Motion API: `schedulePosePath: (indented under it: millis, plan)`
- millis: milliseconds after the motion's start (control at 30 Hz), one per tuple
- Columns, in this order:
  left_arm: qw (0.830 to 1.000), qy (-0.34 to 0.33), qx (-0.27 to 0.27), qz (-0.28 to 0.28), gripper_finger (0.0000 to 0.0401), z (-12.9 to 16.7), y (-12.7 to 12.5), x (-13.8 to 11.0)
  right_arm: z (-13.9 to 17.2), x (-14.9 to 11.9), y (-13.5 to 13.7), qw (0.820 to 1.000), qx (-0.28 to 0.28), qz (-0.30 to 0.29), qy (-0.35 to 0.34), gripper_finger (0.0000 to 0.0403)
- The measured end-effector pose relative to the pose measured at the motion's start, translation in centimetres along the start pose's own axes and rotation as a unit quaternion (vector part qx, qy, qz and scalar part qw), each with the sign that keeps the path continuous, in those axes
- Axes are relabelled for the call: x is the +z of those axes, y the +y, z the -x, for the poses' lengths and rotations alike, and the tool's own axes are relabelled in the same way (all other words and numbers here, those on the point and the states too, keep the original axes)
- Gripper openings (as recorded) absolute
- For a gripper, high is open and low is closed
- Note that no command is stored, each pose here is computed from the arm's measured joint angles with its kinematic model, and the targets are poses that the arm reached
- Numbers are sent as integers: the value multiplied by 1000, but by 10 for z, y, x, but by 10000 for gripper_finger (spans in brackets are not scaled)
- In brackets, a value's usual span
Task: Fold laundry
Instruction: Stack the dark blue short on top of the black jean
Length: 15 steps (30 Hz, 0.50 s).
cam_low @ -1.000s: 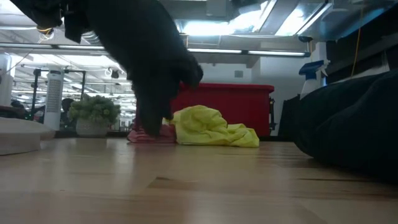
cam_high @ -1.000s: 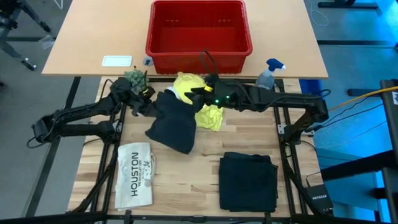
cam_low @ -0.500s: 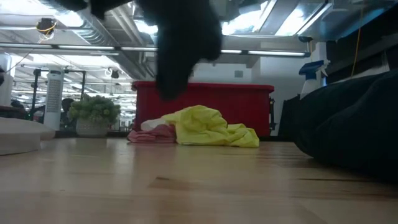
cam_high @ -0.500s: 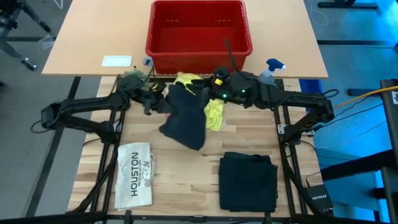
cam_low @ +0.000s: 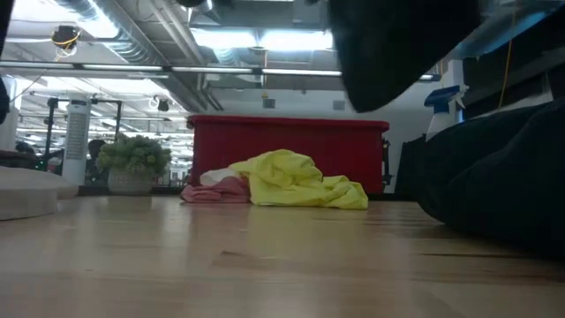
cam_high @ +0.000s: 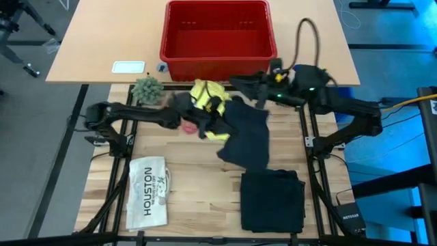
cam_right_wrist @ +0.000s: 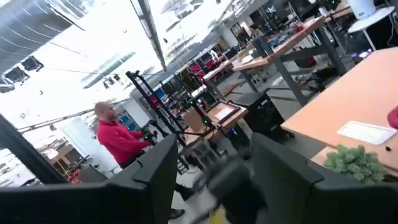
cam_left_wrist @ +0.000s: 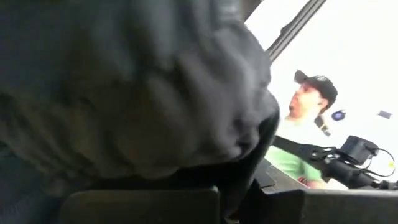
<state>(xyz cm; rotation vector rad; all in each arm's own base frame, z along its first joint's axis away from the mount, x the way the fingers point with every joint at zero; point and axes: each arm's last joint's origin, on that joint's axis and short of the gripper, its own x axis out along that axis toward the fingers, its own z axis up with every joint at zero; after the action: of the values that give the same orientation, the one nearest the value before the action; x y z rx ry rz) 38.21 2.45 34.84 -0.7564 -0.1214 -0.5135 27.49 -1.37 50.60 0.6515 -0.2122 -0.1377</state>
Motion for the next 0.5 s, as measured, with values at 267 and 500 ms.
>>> schedulePosePath:
  millis: [267, 500]
  plan:
    - [997, -62, -33, -33, 1, -64, -11, -35, 25, 18, 7, 1000, 2, 8, -29, 195]
    - [994, -75, -62, -50, 1, -102, -10, -51, 26, 19, 7, 1000, 2, 4, -28, 195]
